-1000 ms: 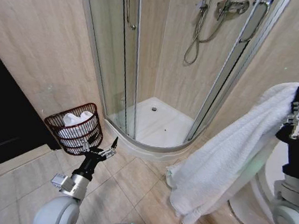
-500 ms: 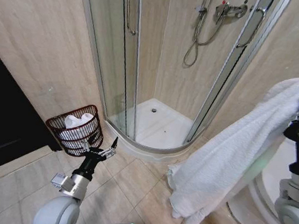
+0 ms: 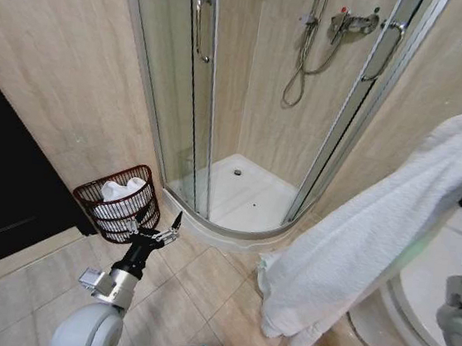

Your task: Discard the used towel into the hamper.

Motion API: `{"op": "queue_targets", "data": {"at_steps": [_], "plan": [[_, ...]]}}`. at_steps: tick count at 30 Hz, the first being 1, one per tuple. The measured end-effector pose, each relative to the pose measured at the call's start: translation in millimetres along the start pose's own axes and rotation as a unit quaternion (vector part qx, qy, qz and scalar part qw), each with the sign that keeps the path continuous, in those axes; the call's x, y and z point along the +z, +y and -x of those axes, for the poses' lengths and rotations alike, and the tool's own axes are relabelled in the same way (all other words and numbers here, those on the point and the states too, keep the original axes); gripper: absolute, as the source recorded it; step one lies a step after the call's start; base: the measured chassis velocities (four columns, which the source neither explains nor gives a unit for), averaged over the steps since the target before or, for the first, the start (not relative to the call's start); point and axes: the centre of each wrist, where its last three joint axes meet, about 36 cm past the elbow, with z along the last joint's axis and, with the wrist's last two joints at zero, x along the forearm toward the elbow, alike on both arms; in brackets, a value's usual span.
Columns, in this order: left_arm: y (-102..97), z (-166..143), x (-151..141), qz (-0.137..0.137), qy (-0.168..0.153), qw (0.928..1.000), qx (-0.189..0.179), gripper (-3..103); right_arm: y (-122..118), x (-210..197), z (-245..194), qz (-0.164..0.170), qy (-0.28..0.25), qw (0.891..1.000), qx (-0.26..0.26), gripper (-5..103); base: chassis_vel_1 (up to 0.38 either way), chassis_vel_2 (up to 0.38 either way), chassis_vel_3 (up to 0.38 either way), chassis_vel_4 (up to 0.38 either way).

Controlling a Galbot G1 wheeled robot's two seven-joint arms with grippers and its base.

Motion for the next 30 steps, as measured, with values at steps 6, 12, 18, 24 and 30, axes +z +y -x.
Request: {"op": "queue_targets", "data": {"at_steps": [6,12,18,24,30], "plan": [[0.0,0.0,0.0,0.0,0.0,1.0,0.0,100,1.6,-0.1,5.5,0.004,-0.001,1.0,-0.001,2,0.0,0.0,0.0,0.0],[0.0,0.0,0.0,0.0,0.0,1.0,0.0,100,-0.9,-1.8,5.1,-0.002,-0.001,1.0,0.003,2,0.0,0.0,0.0,0.0],[0.0,0.0,0.0,0.0,0.0,1.0,0.0,100,-7.0,-6.4,5.3,-0.014,0.002,1.0,0.007,2,0.0,0.0,0.0,0.0],[0.0,0.0,0.0,0.0,0.0,1.0,0.0,100,-7.0,-5.5,1.4,-0.013,0.009,1.0,0.012,2,0.0,0.0,0.0,0.0],[0.0,0.0,0.0,0.0,0.0,1.0,0.0,100,-10.3,-8.2,2.2,-0.015,0.003,1.0,0.014,2,0.0,0.0,0.0,0.0]]}}
